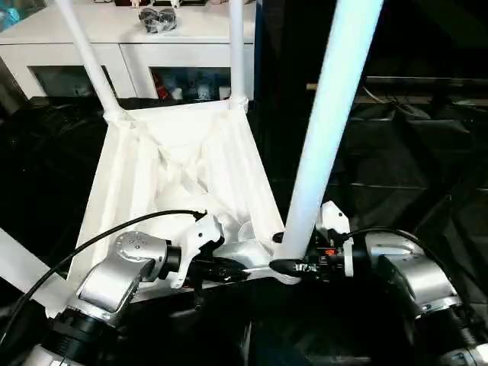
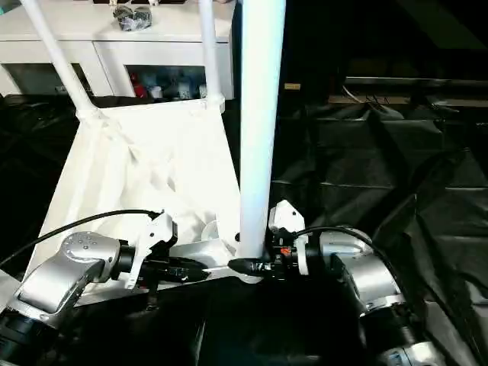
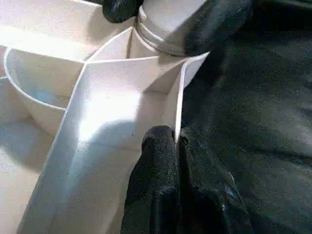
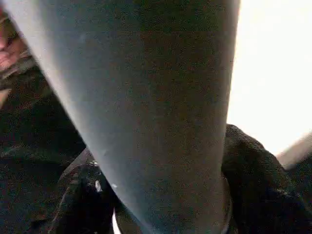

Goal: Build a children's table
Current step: Rotate leg to tighten

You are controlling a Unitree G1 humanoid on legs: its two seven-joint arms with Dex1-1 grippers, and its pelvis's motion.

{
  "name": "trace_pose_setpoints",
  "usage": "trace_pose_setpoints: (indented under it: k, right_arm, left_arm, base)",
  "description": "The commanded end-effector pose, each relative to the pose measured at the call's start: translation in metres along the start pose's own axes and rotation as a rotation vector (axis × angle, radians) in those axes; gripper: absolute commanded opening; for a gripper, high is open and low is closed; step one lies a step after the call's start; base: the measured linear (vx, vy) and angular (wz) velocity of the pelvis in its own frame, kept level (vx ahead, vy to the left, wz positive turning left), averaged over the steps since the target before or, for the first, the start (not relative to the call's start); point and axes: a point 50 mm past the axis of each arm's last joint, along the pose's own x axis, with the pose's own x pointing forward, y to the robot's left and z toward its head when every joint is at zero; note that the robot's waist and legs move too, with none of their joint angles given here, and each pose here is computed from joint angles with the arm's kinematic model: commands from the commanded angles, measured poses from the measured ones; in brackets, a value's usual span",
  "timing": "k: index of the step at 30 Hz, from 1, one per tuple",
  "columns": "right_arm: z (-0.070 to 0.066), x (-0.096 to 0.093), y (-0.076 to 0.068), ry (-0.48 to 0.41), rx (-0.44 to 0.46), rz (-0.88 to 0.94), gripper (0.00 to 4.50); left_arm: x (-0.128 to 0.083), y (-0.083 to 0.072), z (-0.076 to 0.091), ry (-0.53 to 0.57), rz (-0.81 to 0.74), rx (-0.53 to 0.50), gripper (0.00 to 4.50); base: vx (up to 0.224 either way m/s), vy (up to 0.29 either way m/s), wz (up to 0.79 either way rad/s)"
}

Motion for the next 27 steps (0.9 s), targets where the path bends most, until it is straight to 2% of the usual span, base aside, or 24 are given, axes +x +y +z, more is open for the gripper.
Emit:
trace_pose_setpoints:
  k: [1, 2, 6, 8, 11, 12, 13, 15, 17, 19, 23, 27]
  right_arm:
    - [-0.013, 0.021, 0.013, 0.034, 0.033, 0.052, 2.57]
    - [-0.020, 0.032, 0.002, 0.053, 0.066, -0.163, 2.57]
    - [-0.028, 0.049, -0.008, 0.081, 0.141, -0.426, 2.56]
    - [-0.031, 0.054, -0.009, 0.091, 0.187, -0.485, 2.56]
    - [-0.030, 0.062, -0.006, 0.091, 0.171, -0.484, 2.56]
    - [-0.028, 0.067, -0.002, 0.087, 0.135, -0.456, 2.56]
    - [-0.027, 0.068, -0.002, 0.077, 0.131, -0.452, 3.12]
    - [-0.023, 0.067, -0.003, 0.030, 0.187, -0.447, 3.26]
    - [-0.021, 0.066, -0.004, 0.023, 0.180, -0.440, 3.40]
    - [-0.017, 0.065, -0.004, 0.019, 0.134, -0.415, 3.61]
    - [-0.008, 0.055, -0.002, -0.003, 0.021, -0.291, 3.61]
    - [-0.002, 0.041, 0.004, -0.011, -0.044, -0.139, 3.61]
  left_arm:
    - [0.009, -0.001, 0.020, -0.092, 0.011, 0.040, 0.00]
    - [0.019, 0.000, 0.024, -0.114, 0.083, 0.027, 0.00]
    - [0.034, -0.002, 0.030, -0.143, 0.184, 0.002, 0.00]
    - [0.038, -0.003, 0.032, -0.142, 0.211, -0.001, 0.00]
    - [0.044, -0.006, 0.035, -0.161, 0.228, -0.015, 0.00]
    - [0.047, -0.010, 0.037, -0.169, 0.224, -0.017, 0.00]
    - [0.049, -0.012, 0.037, -0.170, 0.220, -0.013, 0.00]
    - [0.051, -0.016, 0.038, -0.171, 0.199, -0.003, 0.00]
    - [0.050, -0.016, 0.038, -0.170, 0.195, -0.001, 0.00]
    - [0.048, -0.015, 0.037, -0.170, 0.183, 0.005, 0.00]
    - [0.040, -0.016, 0.036, -0.173, 0.117, 0.027, 0.00]
    - [0.033, -0.015, 0.033, -0.158, 0.061, 0.045, 0.00]
  base:
    - [0.000, 0.000, 0.00]
    - [0.000, 0.000, 0.00]
    - [-0.010, 0.002, -0.04]
    - [0.000, 0.000, 0.00]
    - [0.000, 0.000, 0.00]
    - [0.000, 0.000, 0.00]
    - [0.000, 0.000, 0.00]
    - [0.000, 0.000, 0.00]
    - [0.000, 0.000, 0.00]
    - [0.000, 0.000, 0.00]
    - [0.000, 0.000, 0.00]
    - [0.000, 0.000, 0.00]
